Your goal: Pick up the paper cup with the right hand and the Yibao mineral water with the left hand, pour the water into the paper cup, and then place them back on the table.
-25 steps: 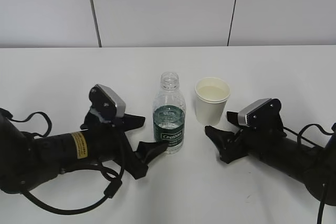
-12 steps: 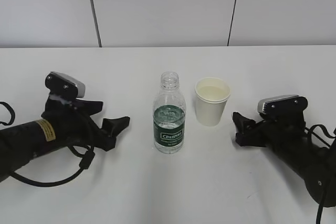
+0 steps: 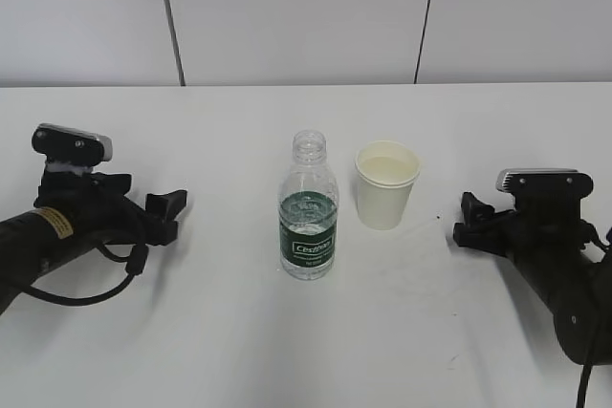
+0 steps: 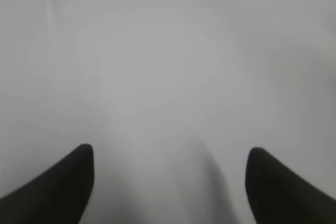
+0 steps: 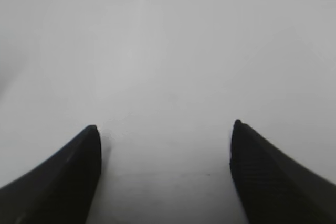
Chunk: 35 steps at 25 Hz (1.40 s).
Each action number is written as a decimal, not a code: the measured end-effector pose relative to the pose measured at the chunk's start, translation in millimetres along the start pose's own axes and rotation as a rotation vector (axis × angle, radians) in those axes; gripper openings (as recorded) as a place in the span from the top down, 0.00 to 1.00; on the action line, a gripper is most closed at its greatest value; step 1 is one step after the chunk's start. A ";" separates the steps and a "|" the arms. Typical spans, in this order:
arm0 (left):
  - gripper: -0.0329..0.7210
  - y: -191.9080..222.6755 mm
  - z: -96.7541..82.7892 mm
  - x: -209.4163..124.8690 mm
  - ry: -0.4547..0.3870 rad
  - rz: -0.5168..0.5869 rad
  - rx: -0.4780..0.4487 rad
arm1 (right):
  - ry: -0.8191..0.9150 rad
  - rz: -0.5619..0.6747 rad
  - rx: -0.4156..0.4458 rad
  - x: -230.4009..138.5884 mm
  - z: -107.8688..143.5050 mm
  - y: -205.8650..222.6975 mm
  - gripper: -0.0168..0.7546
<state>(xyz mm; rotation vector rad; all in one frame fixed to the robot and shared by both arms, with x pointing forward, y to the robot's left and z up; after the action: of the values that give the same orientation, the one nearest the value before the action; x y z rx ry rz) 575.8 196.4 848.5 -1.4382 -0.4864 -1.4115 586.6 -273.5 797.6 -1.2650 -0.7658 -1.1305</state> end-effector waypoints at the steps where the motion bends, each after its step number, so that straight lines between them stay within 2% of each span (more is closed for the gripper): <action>1: 0.24 0.1 1.9 -1.0 -0.007 0.009 0.010 | 0.004 -0.002 -0.006 1.5 -0.4 0.0 0.21; 5: 0.24 5.9 7.8 -5.1 -0.012 0.106 0.018 | 0.024 0.003 -0.039 11.1 -1.7 -1.3 0.21; 8: 0.24 9.9 12.8 -1.3 -0.001 0.186 0.015 | 0.044 -0.017 -0.048 31.7 -1.7 -3.9 0.21; 13: 0.24 9.4 26.8 25.1 0.009 0.258 0.037 | 0.095 0.107 -0.086 50.8 -7.2 -8.1 0.21; 19: 0.25 2.9 45.5 51.9 -0.026 0.497 0.053 | 0.136 0.239 -0.088 80.2 -2.1 -16.3 0.21; 23: 0.25 -1.8 57.1 70.8 -0.040 0.680 0.047 | 0.105 0.396 -0.057 94.2 10.6 -19.0 0.21; 28: 0.25 -11.0 67.8 94.5 -0.057 0.831 0.044 | 0.094 0.632 -0.010 117.0 28.9 -18.2 0.21; 35: 0.25 -26.7 65.1 101.7 -0.125 0.991 0.004 | -0.019 0.898 0.021 152.4 43.2 -29.5 0.21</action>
<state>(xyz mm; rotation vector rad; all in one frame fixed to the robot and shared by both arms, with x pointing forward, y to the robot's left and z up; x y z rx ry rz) 609.2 225.9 963.9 -1.4489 0.1661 -0.5232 611.6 -263.3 956.4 -1.3817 -0.1553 -0.3738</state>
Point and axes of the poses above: a point on each arm's last joint axis where the gripper is mounted, y pointing out along that axis toward the gripper, z along the wrist's bending axis when the last joint is at zero, x = y × z, the point moved 3 cm from there along y, pointing out along that axis toward the gripper, and after that the axes turned 14 degrees about y, right-handed, at the moved point
